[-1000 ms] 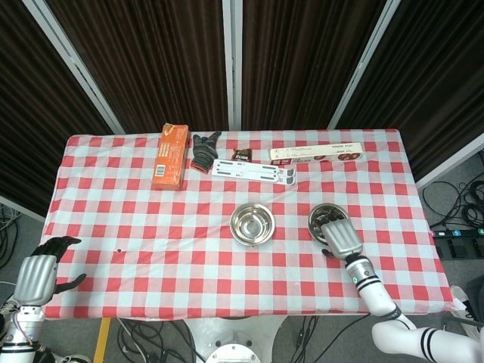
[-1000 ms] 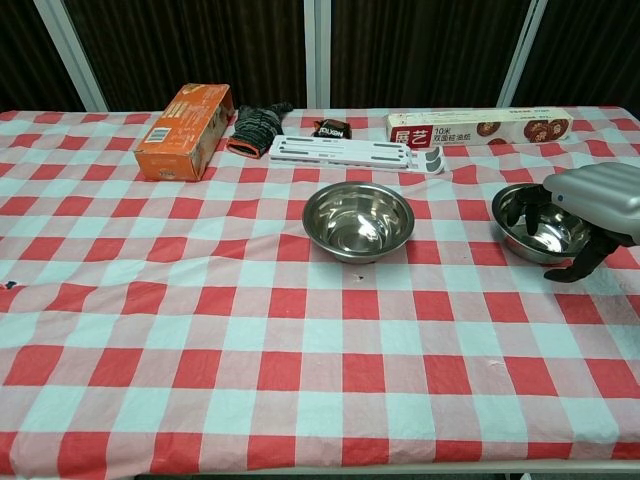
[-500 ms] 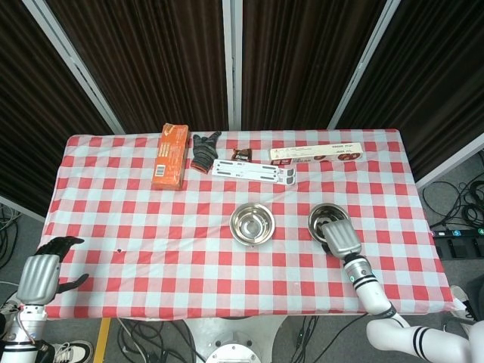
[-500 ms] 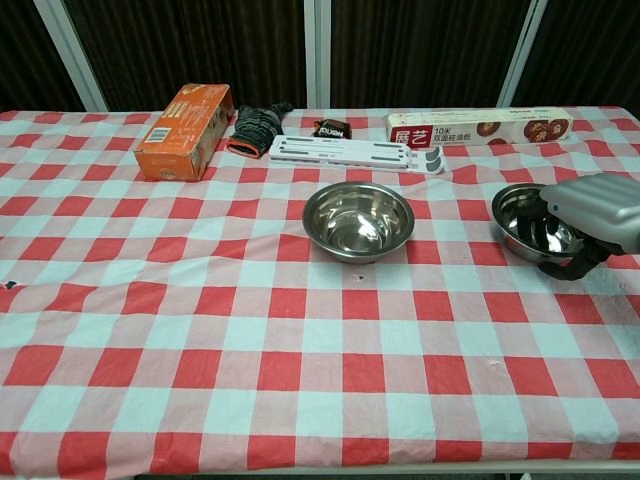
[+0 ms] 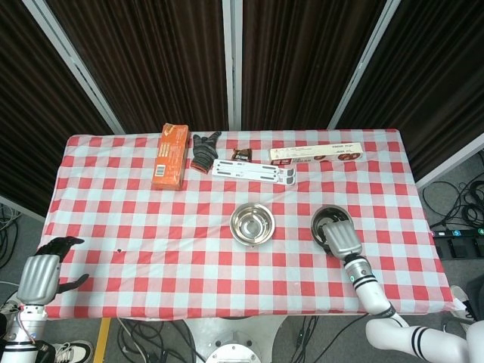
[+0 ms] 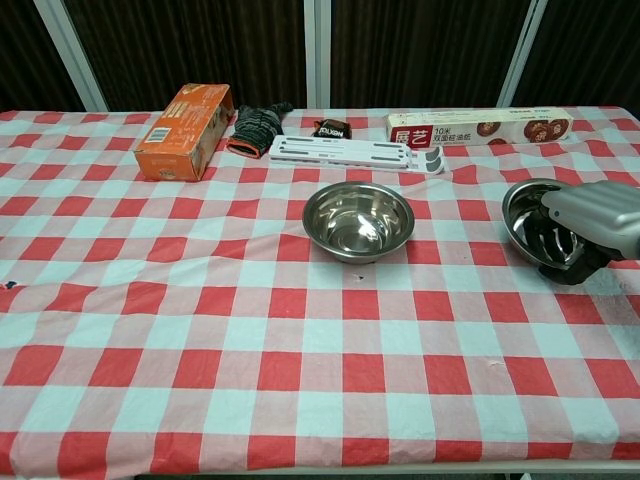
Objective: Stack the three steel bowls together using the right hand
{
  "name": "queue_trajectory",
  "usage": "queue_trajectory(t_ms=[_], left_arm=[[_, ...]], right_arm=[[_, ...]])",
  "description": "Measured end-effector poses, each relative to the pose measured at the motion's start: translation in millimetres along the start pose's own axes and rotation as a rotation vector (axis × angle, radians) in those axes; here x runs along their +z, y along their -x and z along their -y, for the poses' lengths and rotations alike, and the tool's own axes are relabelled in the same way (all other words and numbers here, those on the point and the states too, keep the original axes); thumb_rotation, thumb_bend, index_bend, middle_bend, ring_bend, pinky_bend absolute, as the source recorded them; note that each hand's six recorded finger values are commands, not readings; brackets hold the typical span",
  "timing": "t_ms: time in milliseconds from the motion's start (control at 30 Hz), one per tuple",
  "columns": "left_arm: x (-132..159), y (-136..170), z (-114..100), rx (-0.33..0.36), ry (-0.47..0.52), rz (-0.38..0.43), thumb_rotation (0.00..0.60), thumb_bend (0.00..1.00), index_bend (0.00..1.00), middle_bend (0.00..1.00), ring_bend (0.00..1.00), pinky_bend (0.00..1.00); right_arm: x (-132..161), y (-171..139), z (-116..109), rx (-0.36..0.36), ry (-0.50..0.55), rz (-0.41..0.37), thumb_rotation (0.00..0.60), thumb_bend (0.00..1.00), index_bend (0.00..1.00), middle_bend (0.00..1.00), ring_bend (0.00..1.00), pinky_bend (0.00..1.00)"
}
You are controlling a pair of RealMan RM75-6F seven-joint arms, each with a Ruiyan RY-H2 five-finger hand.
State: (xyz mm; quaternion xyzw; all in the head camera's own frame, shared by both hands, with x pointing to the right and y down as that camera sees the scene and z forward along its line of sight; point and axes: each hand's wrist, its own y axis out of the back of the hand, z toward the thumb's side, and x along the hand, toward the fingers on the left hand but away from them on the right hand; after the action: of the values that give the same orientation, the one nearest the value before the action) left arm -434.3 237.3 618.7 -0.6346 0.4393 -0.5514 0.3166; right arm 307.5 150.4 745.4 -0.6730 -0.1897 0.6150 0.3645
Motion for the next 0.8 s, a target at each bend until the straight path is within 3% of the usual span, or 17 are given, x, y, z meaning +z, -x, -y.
queue_trajectory(t_ms=[200, 467, 800], left_arm=[[1, 0, -1, 0.002, 0.001, 0.002, 0.600, 0.12, 0.34, 0.38, 0.26, 0.34], [1, -2, -2, 0.006, 0.005, 0.000, 0.600, 0.12, 0.34, 0.38, 0.26, 0.34], [-5, -1, -4, 0.011, 0.007, -0.016, 0.600, 0.12, 0.34, 0.38, 0.26, 0.34]], right_arm=[[2, -2, -8, -0.026, 0.002, -0.007, 0.600, 0.39, 0.66, 0.62, 0.51, 0.64], [19, -3, -38, -0.107, 0.018, -0.060, 0.600, 0.40, 0.66, 0.62, 0.52, 0.64], [86, 2, -91, -0.213, -0.014, -0.217, 0.600, 0.40, 0.66, 0.62, 0.52, 0.65]])
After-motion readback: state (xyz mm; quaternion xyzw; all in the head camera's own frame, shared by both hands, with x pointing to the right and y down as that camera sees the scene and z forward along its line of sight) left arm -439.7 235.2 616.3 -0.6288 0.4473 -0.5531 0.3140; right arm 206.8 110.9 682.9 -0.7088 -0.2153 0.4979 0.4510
